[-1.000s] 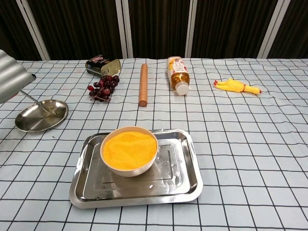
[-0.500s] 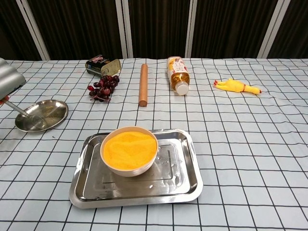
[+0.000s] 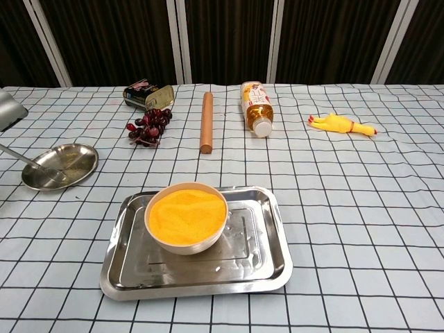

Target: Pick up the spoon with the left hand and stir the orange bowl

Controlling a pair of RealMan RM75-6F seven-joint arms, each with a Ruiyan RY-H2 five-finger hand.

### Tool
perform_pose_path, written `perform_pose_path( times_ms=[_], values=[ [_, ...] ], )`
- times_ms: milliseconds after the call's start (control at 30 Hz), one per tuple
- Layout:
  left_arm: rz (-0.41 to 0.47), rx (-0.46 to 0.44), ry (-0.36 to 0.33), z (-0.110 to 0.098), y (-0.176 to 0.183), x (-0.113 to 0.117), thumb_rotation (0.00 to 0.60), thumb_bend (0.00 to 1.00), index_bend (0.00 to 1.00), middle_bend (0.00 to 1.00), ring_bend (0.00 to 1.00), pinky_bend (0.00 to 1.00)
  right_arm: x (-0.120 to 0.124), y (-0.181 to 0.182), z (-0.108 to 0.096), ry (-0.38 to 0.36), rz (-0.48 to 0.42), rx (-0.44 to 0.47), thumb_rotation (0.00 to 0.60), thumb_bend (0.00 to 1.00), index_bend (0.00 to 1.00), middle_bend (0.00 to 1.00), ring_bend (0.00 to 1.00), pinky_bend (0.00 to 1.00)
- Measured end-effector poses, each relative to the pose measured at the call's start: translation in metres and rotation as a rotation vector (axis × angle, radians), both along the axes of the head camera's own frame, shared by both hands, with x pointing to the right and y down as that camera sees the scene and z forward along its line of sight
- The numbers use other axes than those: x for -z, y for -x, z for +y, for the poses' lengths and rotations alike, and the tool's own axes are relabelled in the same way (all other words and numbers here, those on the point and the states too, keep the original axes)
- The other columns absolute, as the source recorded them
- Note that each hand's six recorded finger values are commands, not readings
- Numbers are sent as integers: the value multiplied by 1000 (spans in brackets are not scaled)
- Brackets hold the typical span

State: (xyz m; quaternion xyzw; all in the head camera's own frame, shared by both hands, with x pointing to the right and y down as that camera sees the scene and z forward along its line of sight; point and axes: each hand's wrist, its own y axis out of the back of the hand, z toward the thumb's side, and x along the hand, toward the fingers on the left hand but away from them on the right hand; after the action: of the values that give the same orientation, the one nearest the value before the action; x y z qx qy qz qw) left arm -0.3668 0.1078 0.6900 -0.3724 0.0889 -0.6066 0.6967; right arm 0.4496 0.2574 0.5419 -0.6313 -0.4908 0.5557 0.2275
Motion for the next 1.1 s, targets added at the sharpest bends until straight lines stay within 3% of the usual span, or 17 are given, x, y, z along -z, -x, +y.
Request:
perform_pose_path(
  times_ms=[133, 333, 667, 733, 833, 967, 1033, 1100],
  values=[
    [-1, 26, -13, -7, -1, -1, 600, 145, 461, 1000, 1000, 1000, 0, -1, 0, 1, 0, -3, 600, 339, 0, 0, 0, 0],
    [-4, 37, -14, -8, 0, 1, 600, 20, 444, 1000, 1000, 1000, 0, -1, -1, -1, -6, -8, 600, 339, 0, 0, 0, 0],
    [0, 51, -32, -9, 13, 13, 600, 2, 434, 998, 996, 1000, 1, 0, 0, -4, -6, -6, 600, 339, 0, 0, 0, 0],
    [27, 63, -40, -8, 13, 18, 600, 2, 412, 958, 961, 1000, 1, -1, 0, -3, -5, -6, 600, 339, 0, 0, 0, 0],
    [98, 91, -49, -4, 14, 29, 600, 2, 323, 786, 822, 928, 1, -2, 0, 1, -2, -6, 600, 338, 0, 0, 0, 0],
    [236, 144, -45, 11, 17, 47, 600, 1, 121, 363, 486, 636, 1, -3, 1, 5, 3, -1, 600, 339, 0, 0, 0, 0],
    [322, 178, -31, 25, 19, 58, 600, 1, 23, 114, 245, 446, 1, -3, 1, 4, 6, 0, 600, 339, 0, 0, 0, 0],
    [408, 217, -6, 42, 23, 70, 600, 0, 0, 15, 92, 318, 1, -2, 0, 3, 10, 4, 600, 339, 0, 0, 0, 0]
  ],
)
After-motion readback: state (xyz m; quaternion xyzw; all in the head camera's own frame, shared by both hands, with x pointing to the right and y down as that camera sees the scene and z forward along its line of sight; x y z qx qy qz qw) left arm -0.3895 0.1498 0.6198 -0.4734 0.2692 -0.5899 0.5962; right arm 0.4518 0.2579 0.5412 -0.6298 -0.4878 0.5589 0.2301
